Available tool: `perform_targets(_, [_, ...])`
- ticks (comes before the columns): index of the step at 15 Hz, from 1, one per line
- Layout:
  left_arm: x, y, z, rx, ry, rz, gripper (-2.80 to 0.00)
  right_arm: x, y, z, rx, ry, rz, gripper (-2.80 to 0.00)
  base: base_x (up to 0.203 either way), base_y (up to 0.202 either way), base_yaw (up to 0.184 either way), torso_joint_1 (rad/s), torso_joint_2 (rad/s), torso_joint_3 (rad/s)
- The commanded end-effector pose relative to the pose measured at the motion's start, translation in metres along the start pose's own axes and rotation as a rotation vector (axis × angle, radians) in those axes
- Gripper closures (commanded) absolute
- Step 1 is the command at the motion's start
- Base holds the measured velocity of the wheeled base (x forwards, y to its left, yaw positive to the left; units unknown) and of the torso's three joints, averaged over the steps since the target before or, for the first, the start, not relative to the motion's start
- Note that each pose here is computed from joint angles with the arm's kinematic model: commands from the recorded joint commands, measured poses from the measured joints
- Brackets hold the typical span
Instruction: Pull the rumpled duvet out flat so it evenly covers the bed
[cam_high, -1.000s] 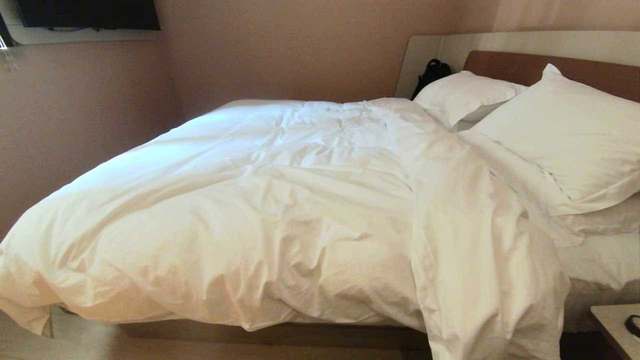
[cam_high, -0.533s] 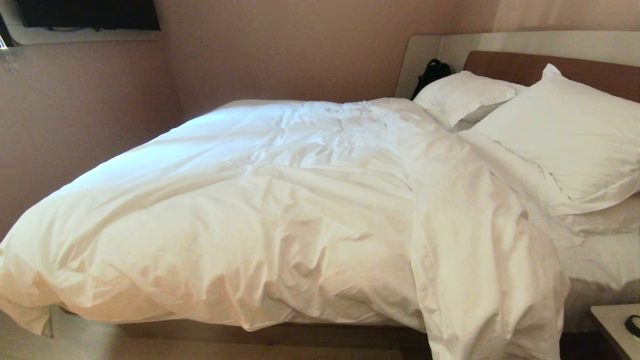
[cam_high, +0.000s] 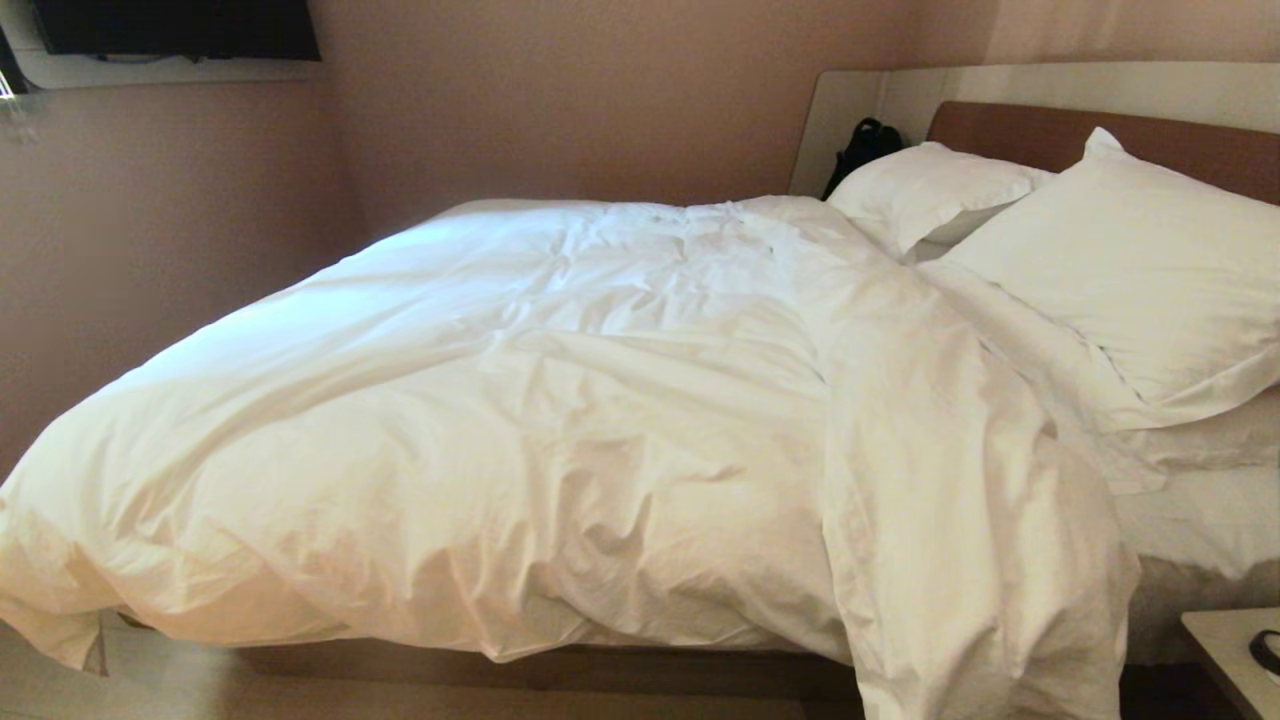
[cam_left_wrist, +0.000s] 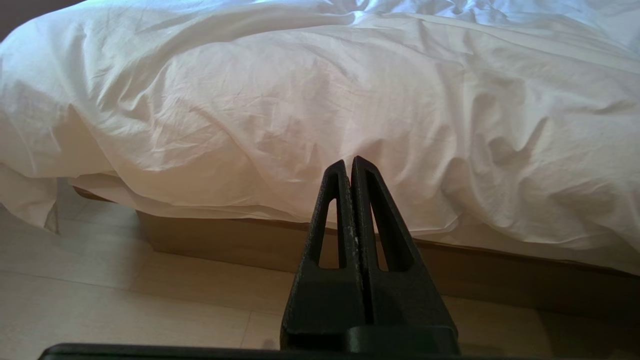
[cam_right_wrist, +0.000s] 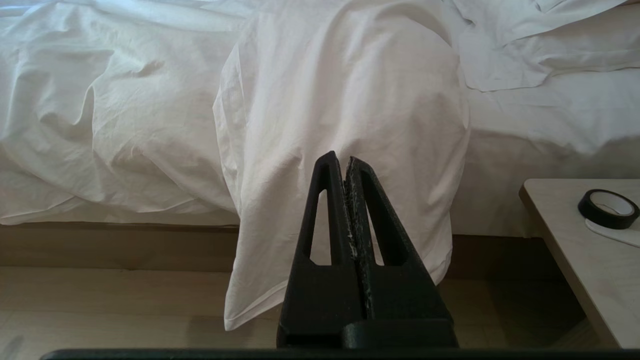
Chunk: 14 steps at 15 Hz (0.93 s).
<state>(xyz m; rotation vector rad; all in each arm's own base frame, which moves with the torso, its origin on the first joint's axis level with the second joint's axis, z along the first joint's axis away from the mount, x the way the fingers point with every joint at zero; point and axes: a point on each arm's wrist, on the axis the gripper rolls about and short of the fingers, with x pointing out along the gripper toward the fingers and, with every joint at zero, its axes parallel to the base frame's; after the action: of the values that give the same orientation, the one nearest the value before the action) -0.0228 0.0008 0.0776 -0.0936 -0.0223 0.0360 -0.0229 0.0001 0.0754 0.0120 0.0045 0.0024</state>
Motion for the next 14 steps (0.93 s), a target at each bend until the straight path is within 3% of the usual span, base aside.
perform_targets(1, [0.0, 0.0, 0.0001, -0.002, -0.001, 0.0, 0.0, 0.0, 0.0, -0.0001, 0.0, 0.0, 0.001, 0.0, 0.0, 0.0, 0.0, 0.0, 0.0, 0.0])
perform_targets(11, [0.0, -0.0001, 0.0001, -0.007, -0.001, -0.002, 0.0, 0.0, 0.0, -0.0001, 0.0, 0.0, 0.001, 0.0, 0.0, 0.0, 0.0, 0.0, 0.0, 0.0])
perform_targets(14, [0.0, -0.0001, 0.0001, -0.007, -0.001, -0.003, 0.0, 0.0, 0.0, -0.0001, 0.0, 0.0, 0.001, 0.0, 0.002, 0.132, -0.004, 0.004, 0.0, 0.001])
